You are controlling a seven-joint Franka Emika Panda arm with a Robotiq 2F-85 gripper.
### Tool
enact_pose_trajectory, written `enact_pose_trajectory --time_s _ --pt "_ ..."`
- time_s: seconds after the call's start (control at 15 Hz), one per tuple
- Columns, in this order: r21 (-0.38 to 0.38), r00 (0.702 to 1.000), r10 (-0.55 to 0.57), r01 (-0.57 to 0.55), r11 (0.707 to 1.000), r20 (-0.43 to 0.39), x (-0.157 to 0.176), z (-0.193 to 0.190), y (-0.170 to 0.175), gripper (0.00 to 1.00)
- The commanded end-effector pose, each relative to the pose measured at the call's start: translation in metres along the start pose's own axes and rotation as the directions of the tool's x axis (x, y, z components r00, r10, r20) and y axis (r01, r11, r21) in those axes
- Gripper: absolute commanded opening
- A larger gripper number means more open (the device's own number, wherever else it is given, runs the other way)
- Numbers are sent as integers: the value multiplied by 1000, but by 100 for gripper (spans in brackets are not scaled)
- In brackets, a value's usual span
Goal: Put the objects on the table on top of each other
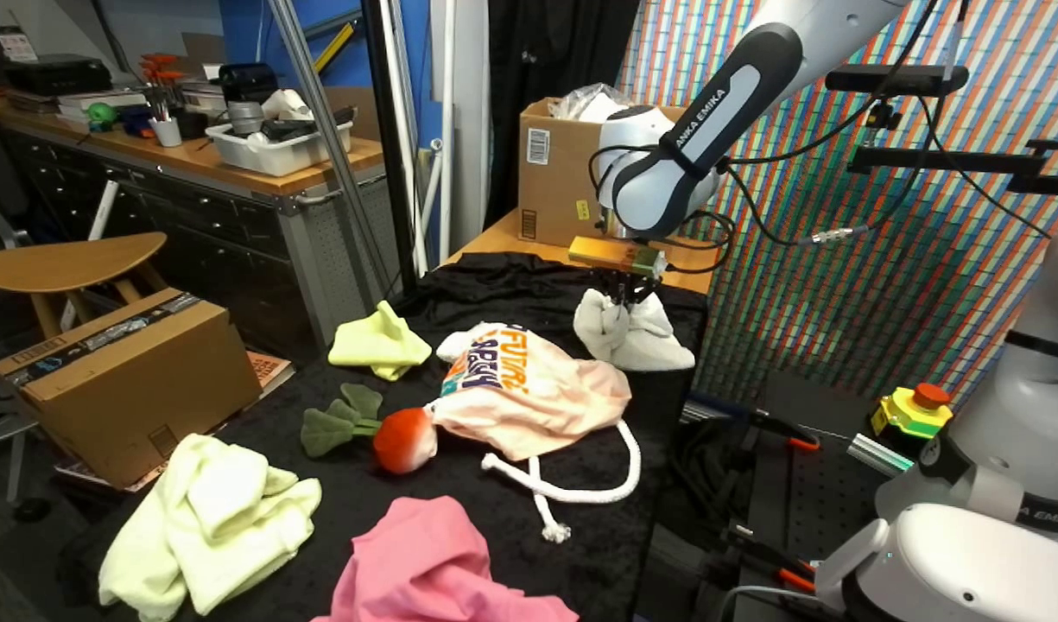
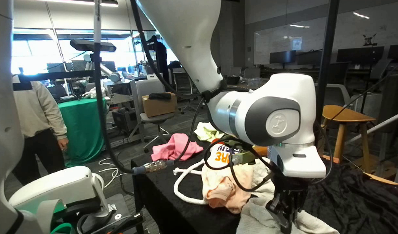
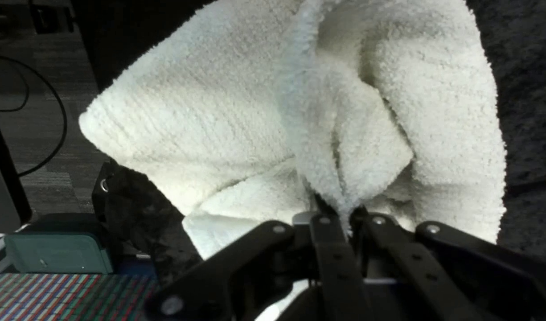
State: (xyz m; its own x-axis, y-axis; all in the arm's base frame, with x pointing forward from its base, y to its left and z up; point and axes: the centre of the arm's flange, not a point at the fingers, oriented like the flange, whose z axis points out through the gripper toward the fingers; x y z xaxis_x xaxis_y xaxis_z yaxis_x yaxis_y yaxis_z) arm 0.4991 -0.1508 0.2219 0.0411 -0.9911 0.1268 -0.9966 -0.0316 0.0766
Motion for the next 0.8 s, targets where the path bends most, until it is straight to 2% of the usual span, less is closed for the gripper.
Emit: enact_pose_trajectory --time_s 0.0,0.33,0.73 --pt "24 997 -47 48 999 -56 0 -43 -4 5" --pt "68 981 -135 145 987 -140 1 -103 -10 4" --pt "131 953 -188 224 966 -239 0 -183 -22 4"
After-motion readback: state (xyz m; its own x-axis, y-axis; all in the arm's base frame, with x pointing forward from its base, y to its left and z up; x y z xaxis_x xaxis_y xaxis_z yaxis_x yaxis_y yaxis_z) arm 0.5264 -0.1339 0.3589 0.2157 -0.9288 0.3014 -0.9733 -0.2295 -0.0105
